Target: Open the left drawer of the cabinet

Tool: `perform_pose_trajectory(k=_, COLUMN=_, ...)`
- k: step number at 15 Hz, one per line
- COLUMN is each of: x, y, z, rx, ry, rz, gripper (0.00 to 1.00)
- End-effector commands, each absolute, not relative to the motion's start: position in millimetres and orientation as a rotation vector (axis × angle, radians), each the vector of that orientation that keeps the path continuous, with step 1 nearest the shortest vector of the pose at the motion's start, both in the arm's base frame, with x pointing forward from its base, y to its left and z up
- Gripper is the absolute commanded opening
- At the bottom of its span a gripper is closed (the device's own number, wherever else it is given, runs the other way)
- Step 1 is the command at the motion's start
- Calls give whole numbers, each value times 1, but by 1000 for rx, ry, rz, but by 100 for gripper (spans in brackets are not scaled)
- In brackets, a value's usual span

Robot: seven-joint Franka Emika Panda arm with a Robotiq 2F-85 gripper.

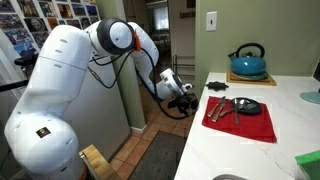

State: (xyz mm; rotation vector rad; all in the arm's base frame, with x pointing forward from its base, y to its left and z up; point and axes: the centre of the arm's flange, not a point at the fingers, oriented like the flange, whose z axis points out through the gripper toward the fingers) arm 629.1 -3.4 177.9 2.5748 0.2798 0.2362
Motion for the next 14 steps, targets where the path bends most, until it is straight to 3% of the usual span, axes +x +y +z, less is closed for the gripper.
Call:
perform_pose_trajectory(k=1, x=639, y=-6, z=164, rx=2539, ry=283, rz=275, gripper=71)
perform_pose_trajectory(k=2, x=640, y=-6, z=163, rx=2532, ry=290, rz=275, gripper=70)
perform_pose_trajectory(k=8, x=647, y=-6, z=160, rx=2517, ry=304, rz=267, gripper=19)
perform_pose_trajectory(k=11, x=648, y=-5, z=170, rx=2535, ry=335, rz=277, gripper=1)
perform_pose_trajectory(k=14, x=645, y=1, z=174, rx=2555, ry=402, rz=262, gripper=5)
